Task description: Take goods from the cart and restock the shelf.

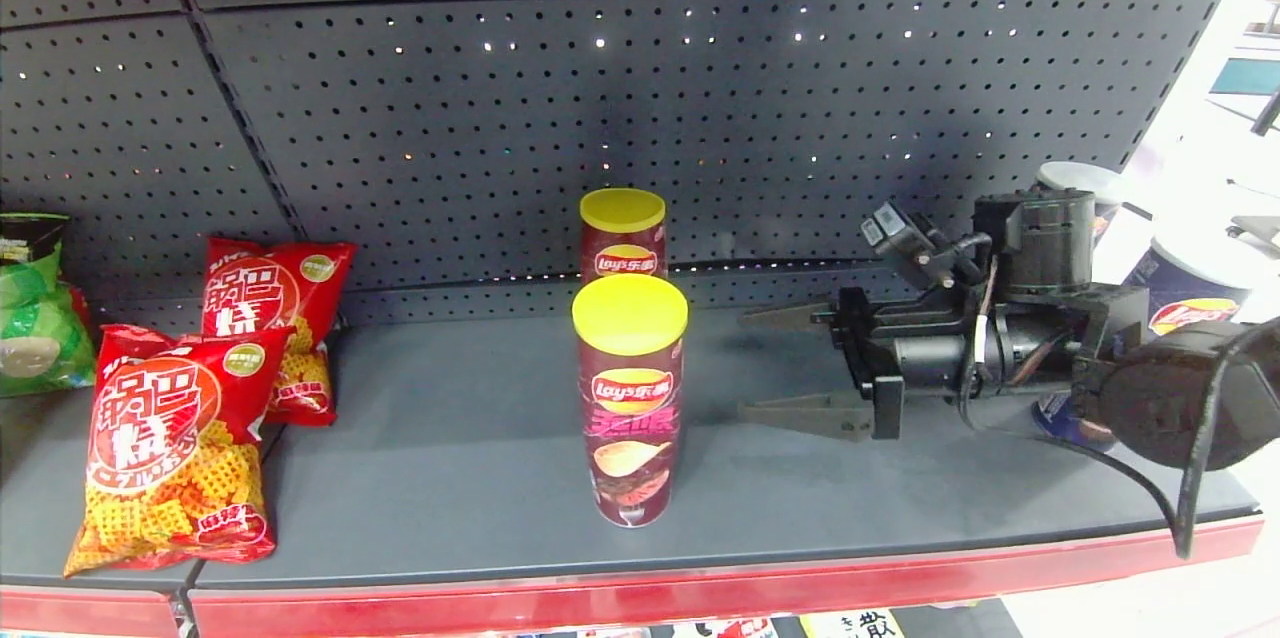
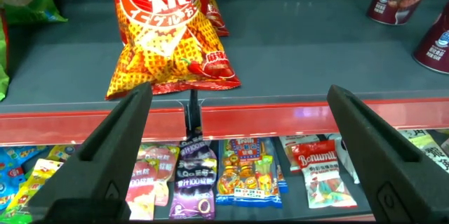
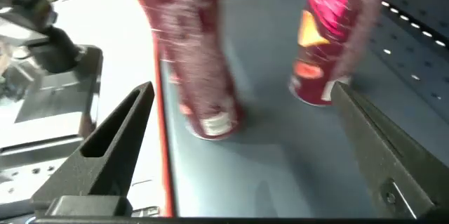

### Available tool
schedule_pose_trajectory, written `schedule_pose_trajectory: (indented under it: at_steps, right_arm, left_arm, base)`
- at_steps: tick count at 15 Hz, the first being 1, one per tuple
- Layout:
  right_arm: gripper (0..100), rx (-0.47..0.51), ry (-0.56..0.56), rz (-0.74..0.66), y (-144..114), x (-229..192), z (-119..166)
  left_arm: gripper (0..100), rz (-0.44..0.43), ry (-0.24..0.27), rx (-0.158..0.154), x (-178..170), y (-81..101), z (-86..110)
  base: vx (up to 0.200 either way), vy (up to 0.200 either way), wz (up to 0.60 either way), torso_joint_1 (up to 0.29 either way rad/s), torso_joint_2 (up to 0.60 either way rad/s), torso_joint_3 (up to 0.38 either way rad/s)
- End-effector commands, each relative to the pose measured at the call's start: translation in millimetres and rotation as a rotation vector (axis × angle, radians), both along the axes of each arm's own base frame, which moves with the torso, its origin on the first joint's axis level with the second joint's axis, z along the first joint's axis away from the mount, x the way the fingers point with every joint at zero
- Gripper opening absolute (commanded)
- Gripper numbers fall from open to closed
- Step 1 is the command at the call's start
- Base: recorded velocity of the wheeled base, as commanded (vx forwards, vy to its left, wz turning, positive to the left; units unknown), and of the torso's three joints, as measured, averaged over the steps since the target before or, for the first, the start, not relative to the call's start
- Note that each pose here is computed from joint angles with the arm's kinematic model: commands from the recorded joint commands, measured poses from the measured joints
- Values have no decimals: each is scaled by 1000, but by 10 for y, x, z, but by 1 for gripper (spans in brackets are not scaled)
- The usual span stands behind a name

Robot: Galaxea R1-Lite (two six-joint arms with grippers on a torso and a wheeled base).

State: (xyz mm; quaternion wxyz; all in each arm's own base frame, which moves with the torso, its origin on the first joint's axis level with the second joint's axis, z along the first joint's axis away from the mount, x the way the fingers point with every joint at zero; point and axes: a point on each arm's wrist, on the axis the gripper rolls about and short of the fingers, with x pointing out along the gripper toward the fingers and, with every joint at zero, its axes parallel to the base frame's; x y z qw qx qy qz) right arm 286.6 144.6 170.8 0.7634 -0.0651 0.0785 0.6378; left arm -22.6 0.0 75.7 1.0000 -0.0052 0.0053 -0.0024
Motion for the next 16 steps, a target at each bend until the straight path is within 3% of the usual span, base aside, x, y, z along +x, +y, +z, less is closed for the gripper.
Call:
schedule_pose_trajectory:
  at_steps: [1,7,16]
  right_arm:
    - [100,8,-18,34,44,-166,80]
    - [100,-29,0,66,328,-288,-21]
    - [100,-45,17,104,605,-124,-166]
  left_arm:
    - [100,0,2,0,1,0,0]
    - [100,0,2,0,1,0,0]
    - [100,0,2,0,1,0,0]
  base:
    - [0,0,0,0,0,0]
    - [0,0,0,0,0,0]
    - [0,0,0,0,0,0]
